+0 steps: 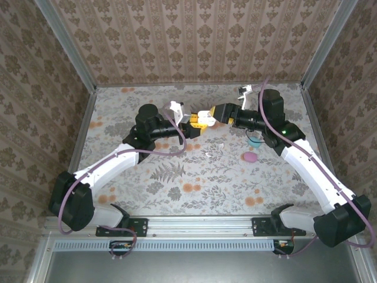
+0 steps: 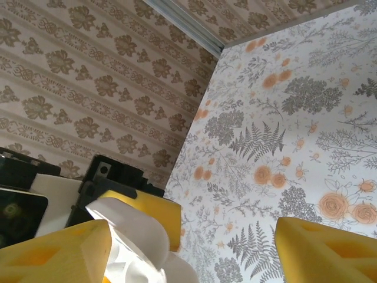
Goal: Insert the wireless bluetooth earbuds into the charging case
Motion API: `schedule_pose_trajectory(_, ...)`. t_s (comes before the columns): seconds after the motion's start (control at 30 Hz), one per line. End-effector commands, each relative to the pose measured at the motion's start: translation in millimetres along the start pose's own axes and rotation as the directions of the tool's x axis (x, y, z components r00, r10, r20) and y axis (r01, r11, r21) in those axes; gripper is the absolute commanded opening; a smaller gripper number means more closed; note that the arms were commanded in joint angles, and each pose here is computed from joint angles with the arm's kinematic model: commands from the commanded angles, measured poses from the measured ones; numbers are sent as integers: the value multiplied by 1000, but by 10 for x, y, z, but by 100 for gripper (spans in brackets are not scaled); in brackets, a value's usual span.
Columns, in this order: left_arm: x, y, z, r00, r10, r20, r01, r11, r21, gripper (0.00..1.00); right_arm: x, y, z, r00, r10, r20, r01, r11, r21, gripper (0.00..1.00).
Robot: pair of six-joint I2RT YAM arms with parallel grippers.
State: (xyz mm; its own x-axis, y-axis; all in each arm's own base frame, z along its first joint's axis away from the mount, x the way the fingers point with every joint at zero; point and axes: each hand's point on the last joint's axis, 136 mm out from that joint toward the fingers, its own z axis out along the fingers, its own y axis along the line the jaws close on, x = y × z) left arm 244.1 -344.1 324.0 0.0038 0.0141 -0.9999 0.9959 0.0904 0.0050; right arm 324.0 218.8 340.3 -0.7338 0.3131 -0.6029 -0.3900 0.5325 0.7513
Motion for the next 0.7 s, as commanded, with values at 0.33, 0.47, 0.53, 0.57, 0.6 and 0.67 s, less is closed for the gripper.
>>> schedule_pose_trajectory(0.33,80,79,-231,1000,22,11,-21,994,-112,23,96,-1321,-253,996,27,-82,14,891,454,53)
schedule_pose_trajectory(0.47,76,83,-274,1000,28,8,-26,992,-126,22,464,-1943,-14,936,188,-297,35,791,611,46)
schedule_pose_trajectory(0.53,68,83,-288,1000,30,6,-29,991,-131,23,596,-2156,93,905,234,-355,82,724,685,45)
schedule_pose_trajectory(0.57,68,78,-295,1000,31,5,-30,991,-133,23,653,-2222,172,890,251,-381,100,706,701,45)
schedule_pose_trajectory(0.6,63,78,-300,999,31,6,-30,990,-136,22,731,-2290,249,869,274,-412,123,687,716,46)
schedule_pose_trajectory(0.67,56,75,-317,999,34,7,-33,989,-141,23,832,-2415,350,842,295,-452,184,631,754,46)
